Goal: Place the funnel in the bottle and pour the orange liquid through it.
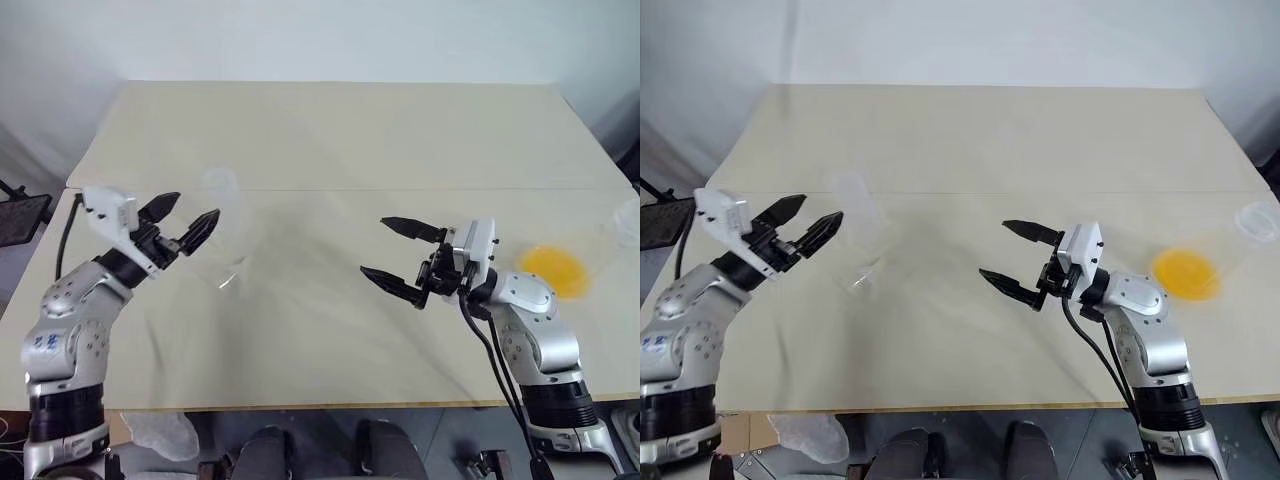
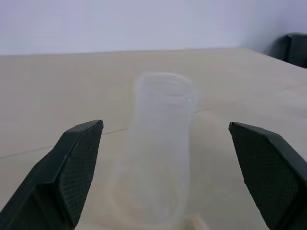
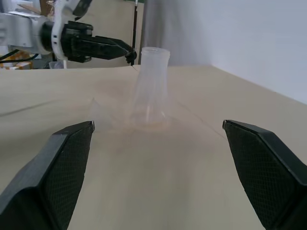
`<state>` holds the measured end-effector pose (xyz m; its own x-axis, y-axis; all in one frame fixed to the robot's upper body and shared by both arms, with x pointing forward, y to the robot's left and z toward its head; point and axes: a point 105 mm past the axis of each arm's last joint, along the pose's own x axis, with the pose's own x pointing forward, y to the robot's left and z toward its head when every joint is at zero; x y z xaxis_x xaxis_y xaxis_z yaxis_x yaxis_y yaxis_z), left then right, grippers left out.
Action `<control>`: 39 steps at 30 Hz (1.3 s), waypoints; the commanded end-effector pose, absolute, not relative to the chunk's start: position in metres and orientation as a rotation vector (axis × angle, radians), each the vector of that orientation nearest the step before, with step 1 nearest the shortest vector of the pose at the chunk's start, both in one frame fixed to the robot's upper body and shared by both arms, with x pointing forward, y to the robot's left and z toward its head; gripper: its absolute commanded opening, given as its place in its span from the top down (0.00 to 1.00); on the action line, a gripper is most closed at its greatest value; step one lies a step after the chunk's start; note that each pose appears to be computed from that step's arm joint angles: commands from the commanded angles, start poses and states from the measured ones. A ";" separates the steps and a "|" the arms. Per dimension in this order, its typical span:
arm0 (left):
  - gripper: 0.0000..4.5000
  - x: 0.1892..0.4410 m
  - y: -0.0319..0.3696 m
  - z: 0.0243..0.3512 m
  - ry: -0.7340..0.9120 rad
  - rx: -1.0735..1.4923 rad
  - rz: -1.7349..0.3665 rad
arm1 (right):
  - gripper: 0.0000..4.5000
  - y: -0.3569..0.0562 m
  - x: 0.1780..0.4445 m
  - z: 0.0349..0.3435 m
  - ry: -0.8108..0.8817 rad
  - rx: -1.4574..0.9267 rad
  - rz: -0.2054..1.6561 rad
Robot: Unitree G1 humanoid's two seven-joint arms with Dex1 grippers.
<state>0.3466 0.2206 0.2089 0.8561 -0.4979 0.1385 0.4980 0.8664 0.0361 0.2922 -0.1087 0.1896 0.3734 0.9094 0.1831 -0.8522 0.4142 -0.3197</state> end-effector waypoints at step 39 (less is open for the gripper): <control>0.47 0.355 0.007 0.221 -0.259 0.290 -1.420 | 0.00 -0.208 0.243 0.198 -0.365 -0.336 0.641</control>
<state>0.3574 0.0179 0.2214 0.1760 -0.9839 0.0328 0.9424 0.1780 0.2831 0.2527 -0.2067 0.1769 0.7462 0.6433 0.1713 -0.5664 0.7487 -0.3444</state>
